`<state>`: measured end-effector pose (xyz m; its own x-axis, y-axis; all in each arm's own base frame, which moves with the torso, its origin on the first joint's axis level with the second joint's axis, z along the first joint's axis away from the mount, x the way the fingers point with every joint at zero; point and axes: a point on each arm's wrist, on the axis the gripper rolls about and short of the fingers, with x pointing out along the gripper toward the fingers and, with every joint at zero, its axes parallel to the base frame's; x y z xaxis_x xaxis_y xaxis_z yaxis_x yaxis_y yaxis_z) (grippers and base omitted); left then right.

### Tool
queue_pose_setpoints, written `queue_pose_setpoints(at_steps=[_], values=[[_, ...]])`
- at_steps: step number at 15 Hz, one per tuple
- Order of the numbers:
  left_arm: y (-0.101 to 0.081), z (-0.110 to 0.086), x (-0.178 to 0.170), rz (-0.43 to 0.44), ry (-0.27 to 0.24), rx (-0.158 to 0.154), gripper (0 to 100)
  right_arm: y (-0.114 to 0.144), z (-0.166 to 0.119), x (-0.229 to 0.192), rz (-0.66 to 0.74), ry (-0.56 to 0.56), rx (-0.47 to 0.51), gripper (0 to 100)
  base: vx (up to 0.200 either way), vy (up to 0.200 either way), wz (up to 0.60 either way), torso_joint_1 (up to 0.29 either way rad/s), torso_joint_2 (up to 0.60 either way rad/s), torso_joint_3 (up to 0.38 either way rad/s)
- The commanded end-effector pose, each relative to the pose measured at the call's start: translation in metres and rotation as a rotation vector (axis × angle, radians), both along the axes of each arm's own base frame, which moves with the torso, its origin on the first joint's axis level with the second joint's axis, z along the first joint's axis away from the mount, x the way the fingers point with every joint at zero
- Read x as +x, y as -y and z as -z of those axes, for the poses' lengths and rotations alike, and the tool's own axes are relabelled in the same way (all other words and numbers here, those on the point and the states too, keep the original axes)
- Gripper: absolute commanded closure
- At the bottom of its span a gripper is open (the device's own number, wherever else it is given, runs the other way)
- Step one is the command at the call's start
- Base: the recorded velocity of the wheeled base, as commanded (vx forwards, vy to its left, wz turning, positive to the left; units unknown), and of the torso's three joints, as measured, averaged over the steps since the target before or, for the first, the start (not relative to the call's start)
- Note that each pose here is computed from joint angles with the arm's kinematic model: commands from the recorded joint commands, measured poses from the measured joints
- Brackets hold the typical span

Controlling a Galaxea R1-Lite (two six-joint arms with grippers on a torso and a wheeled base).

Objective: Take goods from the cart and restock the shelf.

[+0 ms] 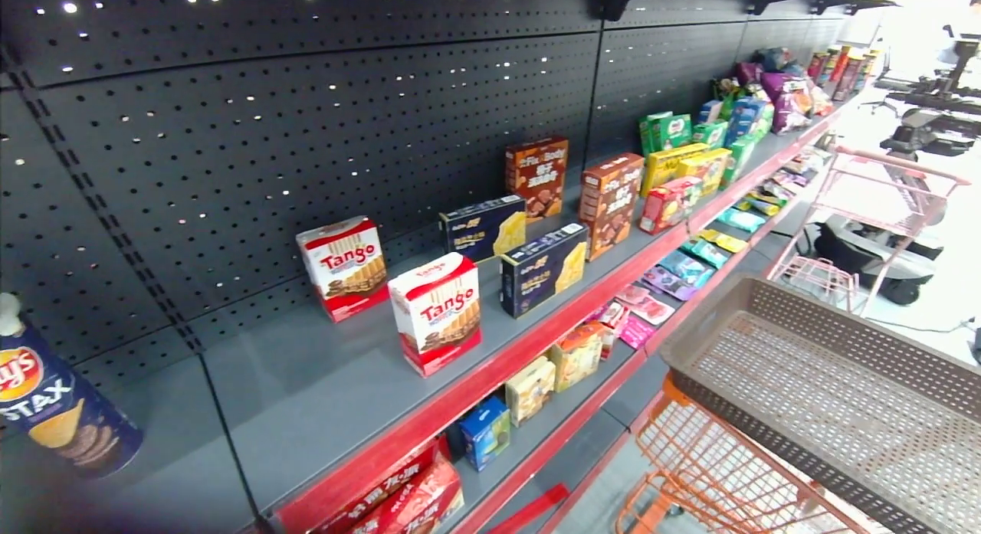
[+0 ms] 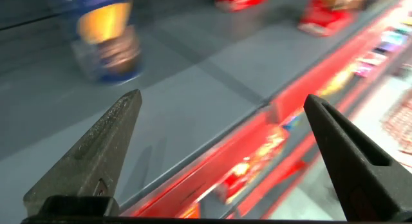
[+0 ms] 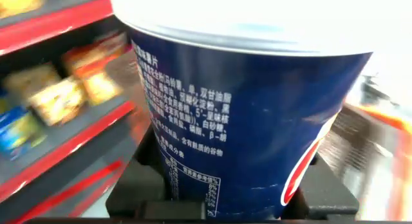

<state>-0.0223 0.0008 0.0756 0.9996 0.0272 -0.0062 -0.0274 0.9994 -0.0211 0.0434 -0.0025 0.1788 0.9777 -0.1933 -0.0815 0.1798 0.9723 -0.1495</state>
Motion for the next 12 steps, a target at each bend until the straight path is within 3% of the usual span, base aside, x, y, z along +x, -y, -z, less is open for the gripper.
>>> queue_pose_setpoints(at_steps=[1, 12], values=[[0.0, 0.0, 0.0001, 0.0, -0.001, 0.0, 0, -0.0008, -0.0022, 0.001, -0.015, 0.002, 0.0, 100, 0.0, 0.0, 0.6, 0.007, 0.01, -0.002], [0.0, 0.0, 0.0001, 0.0, -0.001, 0.0, 0, -0.0058, 0.0005, 0.0019, -0.124, -0.013, -0.022, 100, 0.0, 0.0, 0.6, 0.002, 0.0, 0.003]])
